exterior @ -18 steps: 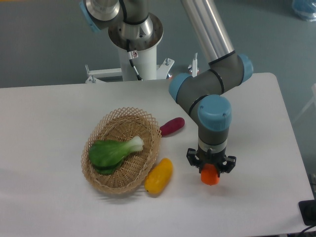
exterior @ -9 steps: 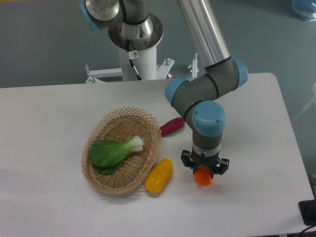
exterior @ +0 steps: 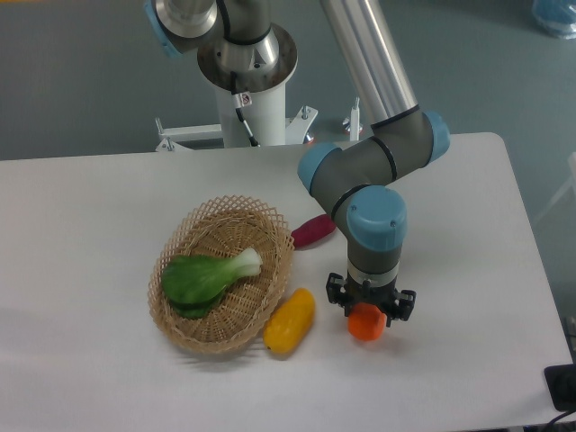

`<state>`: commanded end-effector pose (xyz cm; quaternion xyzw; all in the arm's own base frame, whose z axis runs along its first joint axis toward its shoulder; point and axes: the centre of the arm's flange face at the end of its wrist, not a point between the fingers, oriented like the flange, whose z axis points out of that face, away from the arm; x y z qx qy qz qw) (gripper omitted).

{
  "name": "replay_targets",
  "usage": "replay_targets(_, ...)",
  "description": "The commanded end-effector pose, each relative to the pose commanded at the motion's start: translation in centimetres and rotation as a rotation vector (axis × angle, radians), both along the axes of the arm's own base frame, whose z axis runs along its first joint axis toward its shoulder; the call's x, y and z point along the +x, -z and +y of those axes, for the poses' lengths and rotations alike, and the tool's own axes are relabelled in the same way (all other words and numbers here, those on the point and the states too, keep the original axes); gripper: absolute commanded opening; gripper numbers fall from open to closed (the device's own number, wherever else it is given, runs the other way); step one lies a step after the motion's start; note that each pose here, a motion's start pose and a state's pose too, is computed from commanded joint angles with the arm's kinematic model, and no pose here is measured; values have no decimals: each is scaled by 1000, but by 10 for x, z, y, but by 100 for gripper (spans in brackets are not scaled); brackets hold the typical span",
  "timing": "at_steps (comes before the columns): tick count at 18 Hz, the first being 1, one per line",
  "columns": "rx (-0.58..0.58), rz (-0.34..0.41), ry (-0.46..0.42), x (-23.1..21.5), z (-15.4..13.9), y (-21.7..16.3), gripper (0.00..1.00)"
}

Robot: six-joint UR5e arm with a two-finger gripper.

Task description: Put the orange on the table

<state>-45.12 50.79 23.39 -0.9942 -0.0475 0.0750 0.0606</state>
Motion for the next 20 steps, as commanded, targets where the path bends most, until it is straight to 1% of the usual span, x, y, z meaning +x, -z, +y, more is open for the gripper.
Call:
replay_targets(4, 30, 26, -6, 0, -6, -29, 100)
replay_targets(8, 80, 61, -34, -25, -12, -64, 100)
replay_targets(9, 114, 53, -47, -33, -15, -82, 100)
replay_targets(11, 154, 24, -59, -44, -24, -105, 100)
replay_targets(14, 179, 55, -70, -60, -31, -132, 100)
replay_targets(15, 186, 70, -63, -71, -38, -138, 100)
replay_targets(17, 175, 97, 9, -82, -43, -143, 100)
replay_targets(19, 150, 85, 32, -84, -50, -147, 100)
replay_targets(20, 132, 68, 42, -90, -60, -151, 99)
